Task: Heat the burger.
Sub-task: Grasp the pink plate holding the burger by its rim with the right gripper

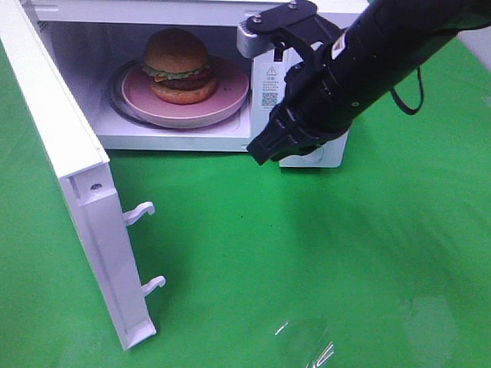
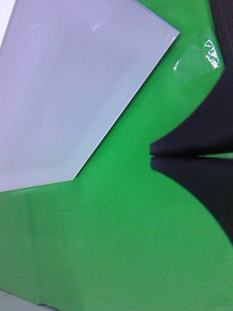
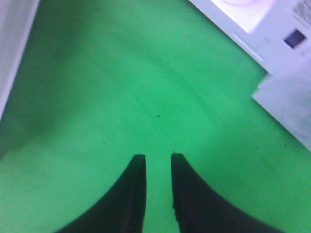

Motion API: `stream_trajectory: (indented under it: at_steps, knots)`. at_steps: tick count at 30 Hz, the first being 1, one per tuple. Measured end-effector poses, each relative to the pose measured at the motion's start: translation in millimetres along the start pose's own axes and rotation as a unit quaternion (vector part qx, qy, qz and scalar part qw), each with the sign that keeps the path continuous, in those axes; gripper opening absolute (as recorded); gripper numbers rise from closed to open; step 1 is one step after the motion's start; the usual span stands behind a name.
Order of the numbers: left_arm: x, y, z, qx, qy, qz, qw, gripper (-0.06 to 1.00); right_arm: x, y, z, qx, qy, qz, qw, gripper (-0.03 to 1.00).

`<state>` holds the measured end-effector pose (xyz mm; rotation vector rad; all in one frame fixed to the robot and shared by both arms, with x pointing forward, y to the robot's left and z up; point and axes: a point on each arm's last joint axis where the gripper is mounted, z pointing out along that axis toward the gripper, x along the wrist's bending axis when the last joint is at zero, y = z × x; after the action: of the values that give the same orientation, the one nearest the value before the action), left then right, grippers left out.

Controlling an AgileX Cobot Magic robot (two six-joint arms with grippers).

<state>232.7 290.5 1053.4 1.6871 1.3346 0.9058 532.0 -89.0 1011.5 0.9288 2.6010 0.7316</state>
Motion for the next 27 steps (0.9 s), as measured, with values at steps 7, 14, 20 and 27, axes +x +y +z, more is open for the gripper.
stream_trajectory:
  at_steps: [7, 14, 20, 27]
  knots:
    - [0.0, 0.0, 0.0, 0.0, 0.0, 0.0, 1.0, 0.0, 9.5, 35.1, 19.6, -0.013, 0.014, -0.066, 0.998, 0.48]
    - [0.0, 0.0, 0.0, 0.0, 0.0, 0.0, 1.0, 0.0, 5.5, 56.9, 39.3, -0.013, 0.017, -0.112, 0.994, 0.58]
    - [0.0, 0.0, 0.0, 0.0, 0.0, 0.0, 1.0, 0.0, 0.2, 78.0, 56.7, -0.026, 0.011, -0.183, 0.983, 0.6]
    - [0.0, 0.0, 0.0, 0.0, 0.0, 0.0, 1.0, 0.0, 13.1, 87.5, 72.4, -0.021, -0.015, -0.264, 0.964, 0.62]
